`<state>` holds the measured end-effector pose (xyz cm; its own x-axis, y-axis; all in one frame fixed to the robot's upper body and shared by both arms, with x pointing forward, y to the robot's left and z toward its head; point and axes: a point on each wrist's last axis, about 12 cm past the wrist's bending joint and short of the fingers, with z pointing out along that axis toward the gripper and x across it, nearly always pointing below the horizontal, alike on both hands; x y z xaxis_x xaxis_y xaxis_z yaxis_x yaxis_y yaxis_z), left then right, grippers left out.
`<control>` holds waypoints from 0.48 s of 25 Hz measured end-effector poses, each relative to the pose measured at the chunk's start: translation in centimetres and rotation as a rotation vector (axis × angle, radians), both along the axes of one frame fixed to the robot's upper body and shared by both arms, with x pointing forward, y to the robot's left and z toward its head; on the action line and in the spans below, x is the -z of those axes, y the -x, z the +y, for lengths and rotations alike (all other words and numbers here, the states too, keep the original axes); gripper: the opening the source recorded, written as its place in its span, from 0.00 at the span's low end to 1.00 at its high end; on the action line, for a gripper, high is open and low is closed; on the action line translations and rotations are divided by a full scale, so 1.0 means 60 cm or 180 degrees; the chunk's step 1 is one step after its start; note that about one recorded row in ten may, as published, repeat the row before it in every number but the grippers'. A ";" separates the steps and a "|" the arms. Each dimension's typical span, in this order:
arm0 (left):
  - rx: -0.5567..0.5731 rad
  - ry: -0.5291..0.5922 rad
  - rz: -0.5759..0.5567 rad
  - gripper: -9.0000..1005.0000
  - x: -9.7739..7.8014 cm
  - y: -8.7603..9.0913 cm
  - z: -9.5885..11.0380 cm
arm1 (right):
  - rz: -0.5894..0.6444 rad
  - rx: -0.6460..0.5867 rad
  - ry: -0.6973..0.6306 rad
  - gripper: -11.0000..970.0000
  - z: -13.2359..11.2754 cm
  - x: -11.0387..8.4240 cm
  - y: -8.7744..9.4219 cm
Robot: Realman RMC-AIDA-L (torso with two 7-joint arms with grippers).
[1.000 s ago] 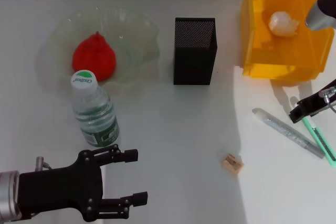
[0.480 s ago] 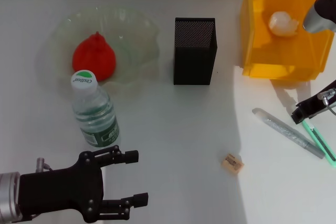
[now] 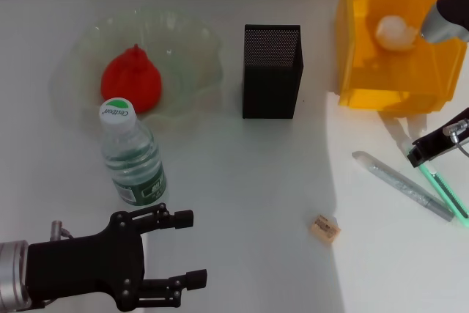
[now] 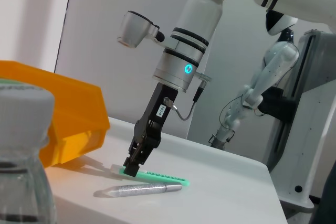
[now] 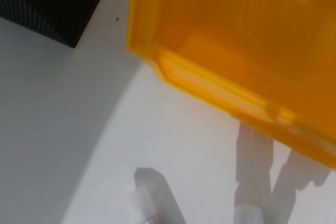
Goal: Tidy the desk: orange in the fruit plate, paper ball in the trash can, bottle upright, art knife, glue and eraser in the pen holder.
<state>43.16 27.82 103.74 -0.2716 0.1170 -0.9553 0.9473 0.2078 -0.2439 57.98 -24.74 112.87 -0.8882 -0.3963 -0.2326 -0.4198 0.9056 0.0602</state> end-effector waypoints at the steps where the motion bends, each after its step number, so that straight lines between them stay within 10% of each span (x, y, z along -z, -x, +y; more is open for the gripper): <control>1: -0.0002 0.0000 0.0001 0.84 0.000 0.000 0.000 | -0.0021 -0.0023 -0.0039 0.18 0.001 -0.004 0.000; 12: -0.0023 0.0019 0.0013 0.84 0.001 0.004 0.003 | -0.1313 -0.0492 -0.1943 0.18 -0.032 -0.101 -0.006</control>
